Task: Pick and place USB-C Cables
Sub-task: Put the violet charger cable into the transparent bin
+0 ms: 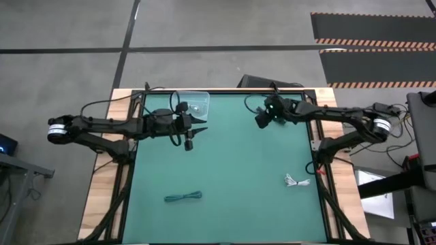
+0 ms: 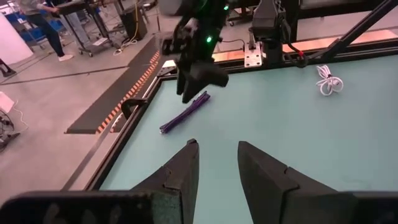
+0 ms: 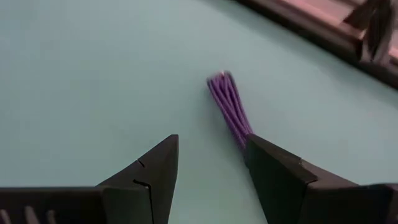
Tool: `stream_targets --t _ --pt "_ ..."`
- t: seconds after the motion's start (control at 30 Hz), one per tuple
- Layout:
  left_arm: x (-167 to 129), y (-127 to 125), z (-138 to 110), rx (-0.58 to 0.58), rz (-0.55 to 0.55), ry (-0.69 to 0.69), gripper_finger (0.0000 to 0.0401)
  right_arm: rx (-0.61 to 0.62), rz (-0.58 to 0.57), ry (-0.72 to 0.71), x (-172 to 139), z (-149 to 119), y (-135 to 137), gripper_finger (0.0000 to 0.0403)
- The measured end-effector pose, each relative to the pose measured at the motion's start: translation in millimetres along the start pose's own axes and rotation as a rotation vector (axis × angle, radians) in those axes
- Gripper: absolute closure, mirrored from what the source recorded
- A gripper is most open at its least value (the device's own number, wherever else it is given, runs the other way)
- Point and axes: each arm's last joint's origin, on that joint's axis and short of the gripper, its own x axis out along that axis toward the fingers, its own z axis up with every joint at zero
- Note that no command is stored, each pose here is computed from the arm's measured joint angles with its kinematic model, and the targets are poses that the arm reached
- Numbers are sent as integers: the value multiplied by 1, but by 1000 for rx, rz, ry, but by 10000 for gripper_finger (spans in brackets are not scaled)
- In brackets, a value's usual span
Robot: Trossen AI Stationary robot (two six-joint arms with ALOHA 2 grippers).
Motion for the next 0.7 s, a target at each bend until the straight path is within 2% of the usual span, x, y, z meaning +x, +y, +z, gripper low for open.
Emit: stream_targets --t 0.2,0.7 --pt "0 0 -1 1 0 2 306 -16 0 131 29 7 -9 225" --pt "0 0 -1 -1 -1 5 306 -57 -61 250 76 16 -20 247"
